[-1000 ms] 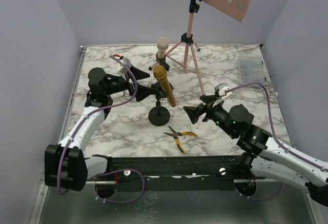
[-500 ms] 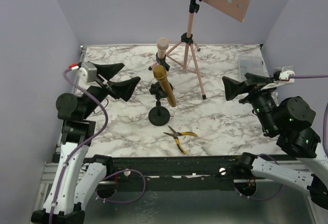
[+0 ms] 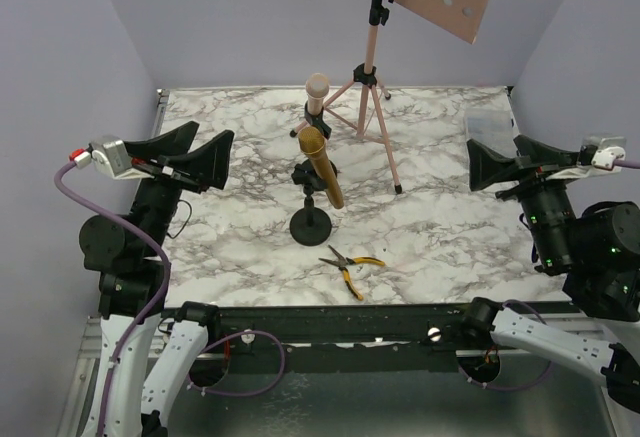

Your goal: Set up the instrument practice props

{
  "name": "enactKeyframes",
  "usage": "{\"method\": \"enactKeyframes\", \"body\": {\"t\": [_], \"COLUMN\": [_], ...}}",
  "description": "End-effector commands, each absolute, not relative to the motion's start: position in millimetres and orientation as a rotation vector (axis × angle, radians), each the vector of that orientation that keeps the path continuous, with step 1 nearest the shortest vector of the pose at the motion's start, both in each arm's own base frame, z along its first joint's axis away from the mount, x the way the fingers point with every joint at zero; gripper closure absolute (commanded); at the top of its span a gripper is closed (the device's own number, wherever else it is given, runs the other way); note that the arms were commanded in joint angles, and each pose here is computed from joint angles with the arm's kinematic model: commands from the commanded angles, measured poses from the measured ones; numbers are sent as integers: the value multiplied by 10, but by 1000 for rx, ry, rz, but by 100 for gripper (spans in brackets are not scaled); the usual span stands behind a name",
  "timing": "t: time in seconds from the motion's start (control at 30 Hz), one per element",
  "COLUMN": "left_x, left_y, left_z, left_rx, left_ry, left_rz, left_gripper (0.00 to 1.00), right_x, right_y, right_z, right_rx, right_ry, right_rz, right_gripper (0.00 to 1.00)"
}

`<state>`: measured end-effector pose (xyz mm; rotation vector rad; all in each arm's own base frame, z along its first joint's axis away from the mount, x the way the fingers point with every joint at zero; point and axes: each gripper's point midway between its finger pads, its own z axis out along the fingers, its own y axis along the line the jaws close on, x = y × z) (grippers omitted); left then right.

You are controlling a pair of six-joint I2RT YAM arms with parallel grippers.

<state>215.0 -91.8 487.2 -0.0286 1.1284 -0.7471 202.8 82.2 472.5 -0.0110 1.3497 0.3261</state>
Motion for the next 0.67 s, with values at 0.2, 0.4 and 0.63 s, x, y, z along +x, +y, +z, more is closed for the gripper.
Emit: {"method": "enactKeyframes", "body": {"t": [0.2, 0.4, 0.63], "left_x": [2101, 2149, 2167], "left_y": [-865, -872, -896], "left_z": [4779, 4749, 4748], "left_rx": [-86, -94, -85], "left_ry": [1157, 1176, 1185], "left_rz": [-757, -760, -767], "left_gripper": [1, 1, 1], "right_x": [1918, 1911, 1988], "right_y": [612, 565, 486], "right_z": [4799, 4796, 4668], "right_rx": [64, 78, 107], "right_ry": [1308, 1312, 1382], "right_rz": [356, 345, 239], "right_gripper": [1, 0, 0]}}
